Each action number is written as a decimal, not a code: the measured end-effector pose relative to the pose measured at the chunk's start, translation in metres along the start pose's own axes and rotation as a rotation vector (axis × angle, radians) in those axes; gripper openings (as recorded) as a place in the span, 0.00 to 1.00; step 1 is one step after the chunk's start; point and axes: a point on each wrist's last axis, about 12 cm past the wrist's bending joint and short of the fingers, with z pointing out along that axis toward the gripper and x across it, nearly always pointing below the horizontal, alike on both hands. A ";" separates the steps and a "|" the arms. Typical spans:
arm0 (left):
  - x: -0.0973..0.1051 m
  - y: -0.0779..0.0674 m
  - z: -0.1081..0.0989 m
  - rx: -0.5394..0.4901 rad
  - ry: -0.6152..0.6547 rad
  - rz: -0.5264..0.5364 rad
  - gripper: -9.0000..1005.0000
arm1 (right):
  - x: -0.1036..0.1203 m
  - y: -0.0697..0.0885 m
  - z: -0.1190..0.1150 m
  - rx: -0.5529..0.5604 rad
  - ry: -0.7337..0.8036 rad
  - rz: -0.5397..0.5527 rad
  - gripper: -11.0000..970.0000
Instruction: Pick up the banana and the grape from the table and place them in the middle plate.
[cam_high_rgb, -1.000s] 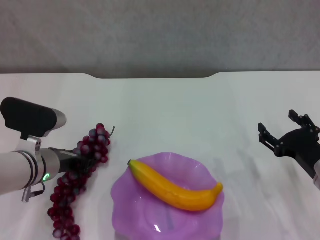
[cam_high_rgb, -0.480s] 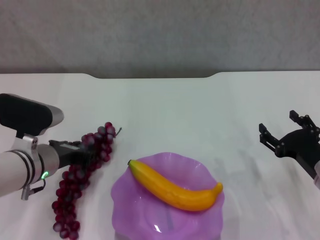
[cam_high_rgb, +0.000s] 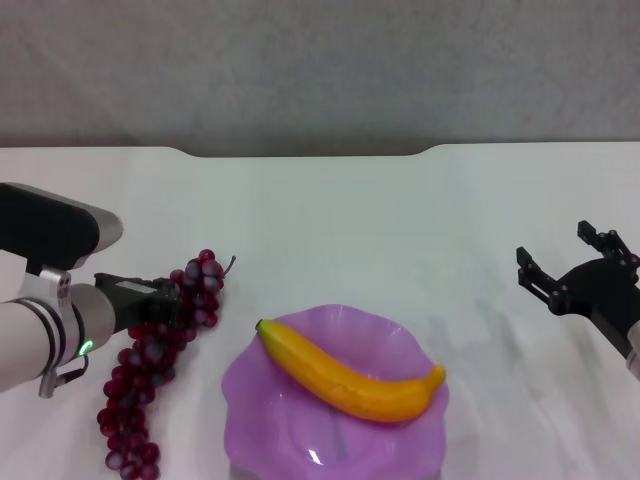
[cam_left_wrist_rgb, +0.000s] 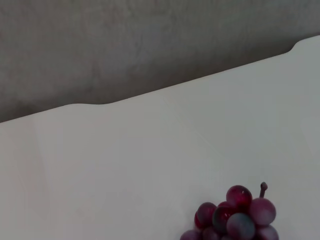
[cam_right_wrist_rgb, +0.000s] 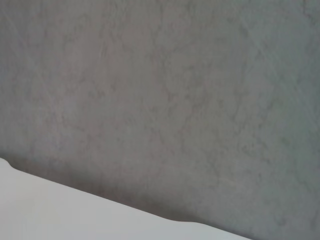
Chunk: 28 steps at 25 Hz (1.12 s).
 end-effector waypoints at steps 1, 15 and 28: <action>0.001 0.000 0.001 0.000 0.005 0.002 0.16 | 0.000 0.000 0.000 0.000 -0.001 0.001 0.92; 0.000 -0.003 0.008 0.006 0.021 -0.005 0.07 | 0.000 -0.001 0.000 0.000 -0.001 -0.001 0.92; 0.002 -0.005 0.011 0.006 0.013 0.011 0.57 | 0.000 0.000 0.000 0.000 -0.001 -0.001 0.92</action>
